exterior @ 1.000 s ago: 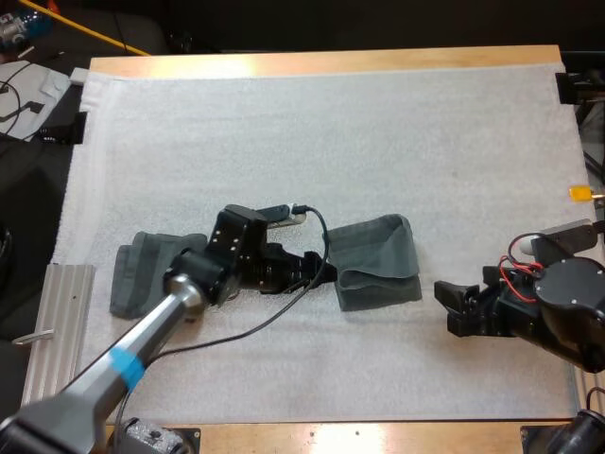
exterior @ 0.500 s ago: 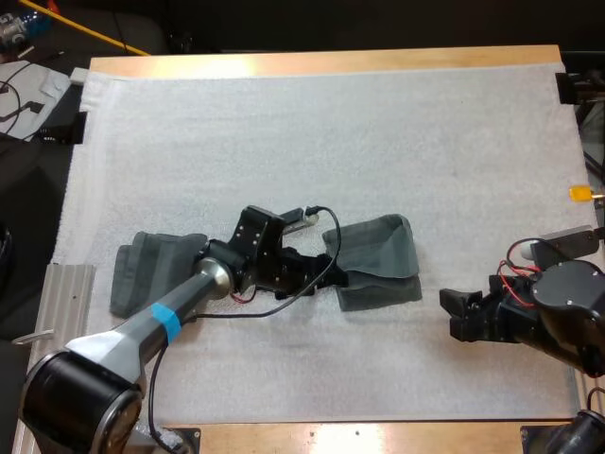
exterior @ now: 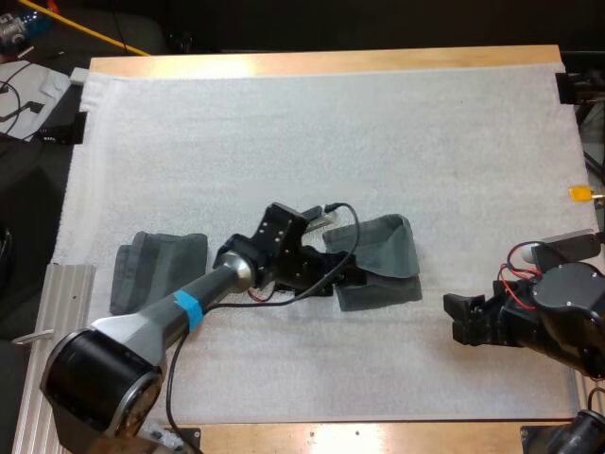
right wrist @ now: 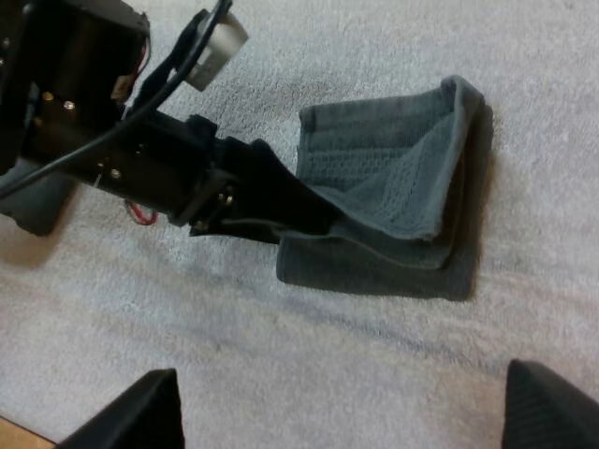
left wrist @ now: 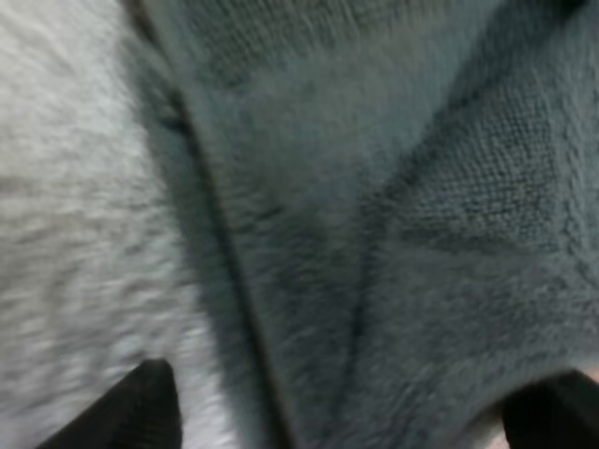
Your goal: Pick towel from pile, fold and stack
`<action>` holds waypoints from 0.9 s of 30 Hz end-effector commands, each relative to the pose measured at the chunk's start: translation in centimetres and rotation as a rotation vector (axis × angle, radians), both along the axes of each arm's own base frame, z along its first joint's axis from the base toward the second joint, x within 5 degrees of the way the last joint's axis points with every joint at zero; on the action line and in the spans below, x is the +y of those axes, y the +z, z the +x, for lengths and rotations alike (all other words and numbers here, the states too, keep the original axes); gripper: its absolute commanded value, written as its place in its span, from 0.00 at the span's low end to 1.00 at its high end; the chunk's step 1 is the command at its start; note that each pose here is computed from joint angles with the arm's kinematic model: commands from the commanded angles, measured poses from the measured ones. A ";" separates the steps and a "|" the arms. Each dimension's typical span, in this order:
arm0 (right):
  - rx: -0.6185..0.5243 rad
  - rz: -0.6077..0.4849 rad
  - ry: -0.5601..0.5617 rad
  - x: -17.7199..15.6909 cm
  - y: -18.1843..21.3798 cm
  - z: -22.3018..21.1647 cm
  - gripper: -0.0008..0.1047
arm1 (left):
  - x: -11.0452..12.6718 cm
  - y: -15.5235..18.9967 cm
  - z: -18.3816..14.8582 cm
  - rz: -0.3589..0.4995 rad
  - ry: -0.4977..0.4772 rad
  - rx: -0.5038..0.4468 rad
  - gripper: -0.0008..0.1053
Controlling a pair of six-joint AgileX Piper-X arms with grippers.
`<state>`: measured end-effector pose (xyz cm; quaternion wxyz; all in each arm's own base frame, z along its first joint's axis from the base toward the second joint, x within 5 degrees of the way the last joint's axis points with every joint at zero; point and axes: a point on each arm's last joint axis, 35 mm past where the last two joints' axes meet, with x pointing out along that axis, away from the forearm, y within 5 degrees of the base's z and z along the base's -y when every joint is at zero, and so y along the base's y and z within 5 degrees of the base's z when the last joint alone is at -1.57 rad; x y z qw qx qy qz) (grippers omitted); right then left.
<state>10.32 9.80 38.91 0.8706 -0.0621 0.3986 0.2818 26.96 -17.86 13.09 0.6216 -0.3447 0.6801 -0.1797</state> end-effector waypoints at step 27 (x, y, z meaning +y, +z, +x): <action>0.009 -0.012 -0.009 -0.4 0.1 -0.4 0.64 | -2.6 2.6 -0.3 0.025 -0.159 -0.109 0.01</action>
